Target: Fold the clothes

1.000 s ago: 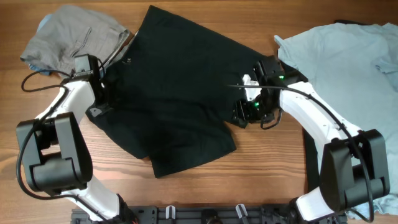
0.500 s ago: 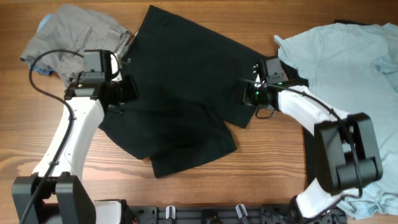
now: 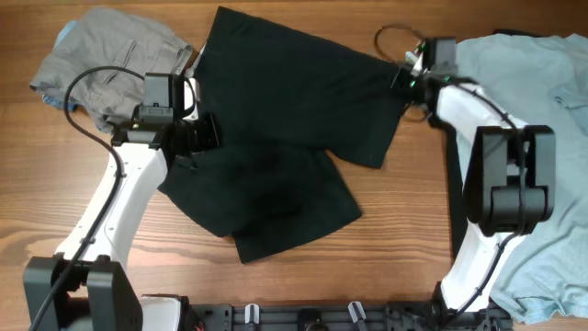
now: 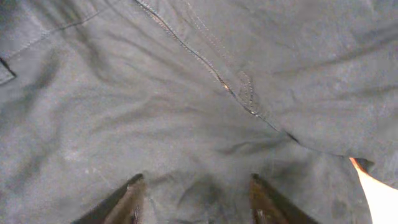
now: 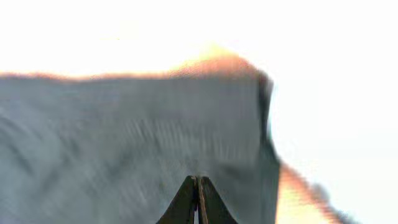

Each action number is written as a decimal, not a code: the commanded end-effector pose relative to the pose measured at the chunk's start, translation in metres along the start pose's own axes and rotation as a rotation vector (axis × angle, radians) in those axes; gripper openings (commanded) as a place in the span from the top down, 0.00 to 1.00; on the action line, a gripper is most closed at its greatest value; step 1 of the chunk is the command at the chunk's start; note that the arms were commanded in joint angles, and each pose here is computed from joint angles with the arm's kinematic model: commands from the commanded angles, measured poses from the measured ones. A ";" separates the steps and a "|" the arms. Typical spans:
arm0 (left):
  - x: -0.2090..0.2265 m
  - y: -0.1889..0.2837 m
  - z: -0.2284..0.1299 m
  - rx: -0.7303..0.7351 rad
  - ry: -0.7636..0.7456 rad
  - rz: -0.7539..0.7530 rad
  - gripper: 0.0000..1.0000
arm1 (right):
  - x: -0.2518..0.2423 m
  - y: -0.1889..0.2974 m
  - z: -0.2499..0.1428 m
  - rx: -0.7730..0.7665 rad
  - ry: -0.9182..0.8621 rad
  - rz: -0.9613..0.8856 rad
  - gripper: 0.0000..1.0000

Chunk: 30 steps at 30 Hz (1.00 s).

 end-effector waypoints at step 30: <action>-0.027 0.004 -0.111 0.374 -0.013 -0.093 0.40 | 0.070 0.145 -0.266 0.899 0.279 0.280 0.36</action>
Point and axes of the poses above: each gripper's point midway between its finger pads, its own y axis back along the fingers, its own x axis along the line the jaws close on, z = x × y, the point moved 2 cm from there along y, back along the fingers, and after that the axes turned 7 degrees about y, right-handed, at the moved point
